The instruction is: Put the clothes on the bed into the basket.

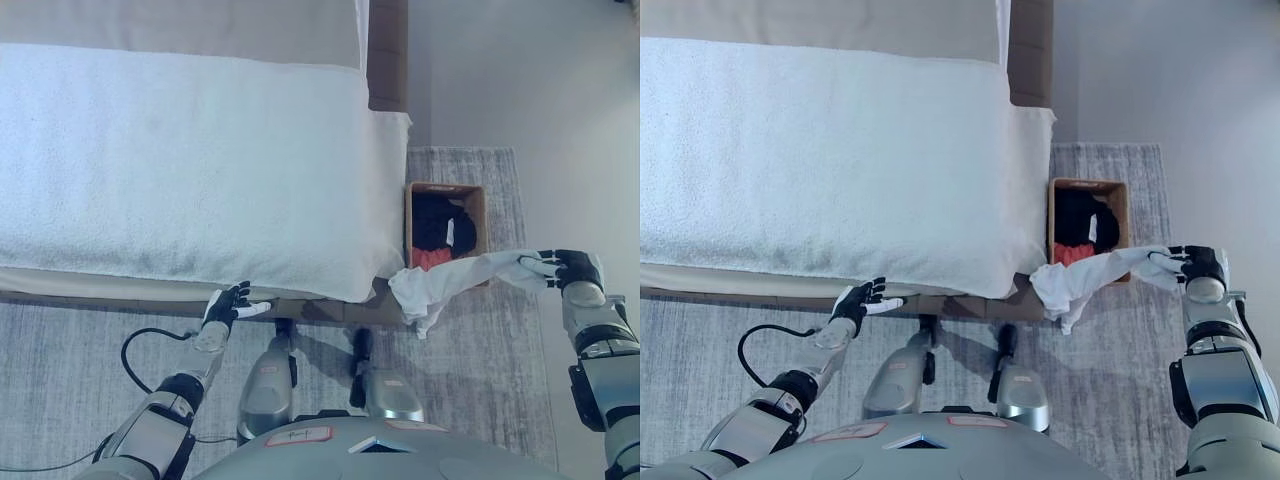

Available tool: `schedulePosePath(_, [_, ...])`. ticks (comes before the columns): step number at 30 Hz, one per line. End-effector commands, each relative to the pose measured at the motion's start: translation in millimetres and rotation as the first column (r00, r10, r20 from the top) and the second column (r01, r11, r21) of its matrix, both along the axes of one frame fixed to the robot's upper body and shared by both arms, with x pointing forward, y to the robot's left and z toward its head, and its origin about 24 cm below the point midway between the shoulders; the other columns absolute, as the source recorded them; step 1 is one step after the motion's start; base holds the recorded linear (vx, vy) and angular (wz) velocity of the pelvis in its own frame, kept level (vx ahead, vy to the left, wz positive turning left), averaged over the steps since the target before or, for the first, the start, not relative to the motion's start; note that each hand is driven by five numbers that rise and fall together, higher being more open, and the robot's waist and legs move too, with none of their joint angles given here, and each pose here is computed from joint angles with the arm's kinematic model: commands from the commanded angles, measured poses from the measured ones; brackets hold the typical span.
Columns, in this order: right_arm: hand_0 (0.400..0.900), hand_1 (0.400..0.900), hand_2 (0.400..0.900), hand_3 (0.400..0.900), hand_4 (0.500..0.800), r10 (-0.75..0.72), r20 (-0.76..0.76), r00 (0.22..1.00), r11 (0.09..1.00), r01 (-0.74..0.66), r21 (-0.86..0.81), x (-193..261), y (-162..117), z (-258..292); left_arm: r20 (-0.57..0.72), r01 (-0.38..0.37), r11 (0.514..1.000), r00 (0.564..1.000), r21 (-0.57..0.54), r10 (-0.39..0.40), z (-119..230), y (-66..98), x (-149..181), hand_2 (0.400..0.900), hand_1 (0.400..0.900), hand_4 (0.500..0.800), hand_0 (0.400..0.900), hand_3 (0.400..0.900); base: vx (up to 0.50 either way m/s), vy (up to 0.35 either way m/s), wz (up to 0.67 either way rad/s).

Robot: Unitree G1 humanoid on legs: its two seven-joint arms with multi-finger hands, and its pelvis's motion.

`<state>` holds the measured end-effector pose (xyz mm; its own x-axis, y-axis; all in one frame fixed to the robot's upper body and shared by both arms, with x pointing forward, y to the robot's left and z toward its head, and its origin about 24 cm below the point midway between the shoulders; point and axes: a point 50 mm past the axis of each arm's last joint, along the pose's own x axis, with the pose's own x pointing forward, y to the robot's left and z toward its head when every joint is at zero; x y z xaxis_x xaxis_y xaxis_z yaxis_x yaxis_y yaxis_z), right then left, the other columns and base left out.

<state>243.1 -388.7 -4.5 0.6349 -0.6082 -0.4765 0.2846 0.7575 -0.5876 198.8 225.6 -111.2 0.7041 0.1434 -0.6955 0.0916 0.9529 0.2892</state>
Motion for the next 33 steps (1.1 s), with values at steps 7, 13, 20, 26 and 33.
schedulePosePath(7, [0.400, 0.400, 0.400, 0.400, 0.500, -0.002, 0.364, 0.931, 0.959, 0.105, -0.265, 38.3, -38.9, 120.8, 0.017, 0.036, 0.999, 0.999, -0.011, -0.036, -3.0, -17.8, 3.6, 0.900, 0.900, 0.800, 0.900, 0.900, 0.019, 0.003, -0.02])
schedulePosePath(13, [0.400, 0.400, 0.400, 0.400, 0.500, 0.021, 0.586, 0.810, 0.920, 0.213, -0.329, 37.7, -41.5, 170.3, 0.019, 0.019, 1.000, 1.000, -0.013, -0.019, -4.1, -19.3, 1.9, 0.900, 0.900, 0.800, 0.900, 0.900, 0.037, 0.005, 0.01])
schedulePosePath(20, [0.400, 0.400, 0.400, 0.400, 0.500, 0.073, 0.679, 0.731, 0.863, 0.295, -0.410, 27.2, -51.2, 219.3, 0.018, 0.026, 1.000, 1.000, -0.005, -0.026, -4.6, -17.9, 0.1, 0.900, 0.900, 0.800, 0.900, 0.900, 0.017, 0.001, 0.02])
schedulePosePath(26, [0.400, 0.400, 0.400, 0.400, 0.500, 0.153, 0.702, 0.696, 0.817, 0.311, -0.486, 27.2, -50.7, 265.4, 0.004, 0.032, 0.999, 0.999, 0.005, -0.032, -5.7, -13.9, -3.0, 0.900, 0.900, 0.800, 0.900, 0.900, 0.000, 0.000, 0.00])
schedulePosePath(33, [0.900, 0.900, 0.900, 0.900, 0.800, 0.134, 0.580, 0.803, 0.859, 0.198, -0.472, 45.5, -50.5, 251.8, -0.011, 0.039, 0.999, 0.999, 0.005, -0.039, -6.7, -14.0, -3.1, 0.900, 0.900, 0.800, 0.900, 0.900, -0.008, 0.000, -0.02])
